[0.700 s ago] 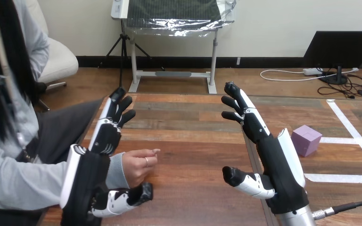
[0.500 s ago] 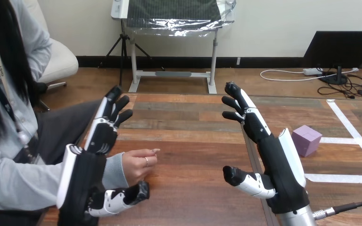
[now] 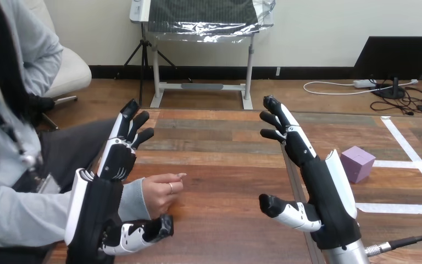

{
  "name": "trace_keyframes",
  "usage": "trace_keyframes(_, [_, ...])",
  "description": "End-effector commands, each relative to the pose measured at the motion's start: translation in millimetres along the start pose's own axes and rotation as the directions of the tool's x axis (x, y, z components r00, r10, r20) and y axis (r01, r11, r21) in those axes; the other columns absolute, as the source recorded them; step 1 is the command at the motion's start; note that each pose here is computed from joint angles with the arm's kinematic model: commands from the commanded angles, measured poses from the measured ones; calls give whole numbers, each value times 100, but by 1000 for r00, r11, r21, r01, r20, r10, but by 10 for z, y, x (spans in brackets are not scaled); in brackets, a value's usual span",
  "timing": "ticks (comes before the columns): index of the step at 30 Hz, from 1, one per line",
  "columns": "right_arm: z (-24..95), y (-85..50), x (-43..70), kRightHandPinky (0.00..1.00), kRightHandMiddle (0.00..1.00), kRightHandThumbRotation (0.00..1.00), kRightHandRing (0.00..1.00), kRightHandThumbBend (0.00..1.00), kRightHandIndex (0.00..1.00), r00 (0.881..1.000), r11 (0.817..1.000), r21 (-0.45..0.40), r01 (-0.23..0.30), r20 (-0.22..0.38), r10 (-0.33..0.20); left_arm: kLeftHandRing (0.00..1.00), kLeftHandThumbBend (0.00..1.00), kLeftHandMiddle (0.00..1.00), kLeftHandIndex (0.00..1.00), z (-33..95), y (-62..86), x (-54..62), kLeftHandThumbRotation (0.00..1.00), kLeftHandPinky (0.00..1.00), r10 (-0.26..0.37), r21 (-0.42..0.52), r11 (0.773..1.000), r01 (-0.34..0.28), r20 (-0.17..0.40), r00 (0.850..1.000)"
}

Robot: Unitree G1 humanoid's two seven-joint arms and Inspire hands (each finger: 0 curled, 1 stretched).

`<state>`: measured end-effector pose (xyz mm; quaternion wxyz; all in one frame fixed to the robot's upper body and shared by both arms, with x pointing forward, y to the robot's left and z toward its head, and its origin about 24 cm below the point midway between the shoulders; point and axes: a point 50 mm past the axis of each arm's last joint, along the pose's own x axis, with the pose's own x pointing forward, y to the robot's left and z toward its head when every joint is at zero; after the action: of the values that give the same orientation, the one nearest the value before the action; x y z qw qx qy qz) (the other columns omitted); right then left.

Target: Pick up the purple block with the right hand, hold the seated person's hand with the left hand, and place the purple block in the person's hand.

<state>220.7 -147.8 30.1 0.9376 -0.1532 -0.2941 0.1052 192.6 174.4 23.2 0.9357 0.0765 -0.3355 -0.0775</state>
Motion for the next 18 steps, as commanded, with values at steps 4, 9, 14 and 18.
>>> trace_keyframes(4, [142, -74, 157, 83, 96, 87, 92, 100, 96, 995, 999, -41, 6, 96, -2, 95, 100, 99, 97, 116, 4, 107, 71, 88, -18, 13, 1000, 17, 83, 996])
trace_keyframes(9, [187, -85, 153, 84, 97, 88, 93, 100, 96, 994, 998, -65, -9, 104, 16, 94, 100, 98, 97, 169, 6, 91, 72, 87, -30, 36, 999, 26, 91, 995])
trace_keyframes(14, [281, -108, 138, 86, 97, 88, 95, 100, 97, 993, 994, -106, -25, 113, 37, 93, 100, 97, 97, 233, 2, 57, 71, 84, -48, 52, 998, 43, 99, 994])
trace_keyframes(18, [334, -116, 141, 86, 97, 87, 95, 100, 97, 993, 994, -105, -24, 115, 36, 92, 100, 97, 97, 267, -2, 35, 69, 83, -53, 44, 998, 49, 89, 995])
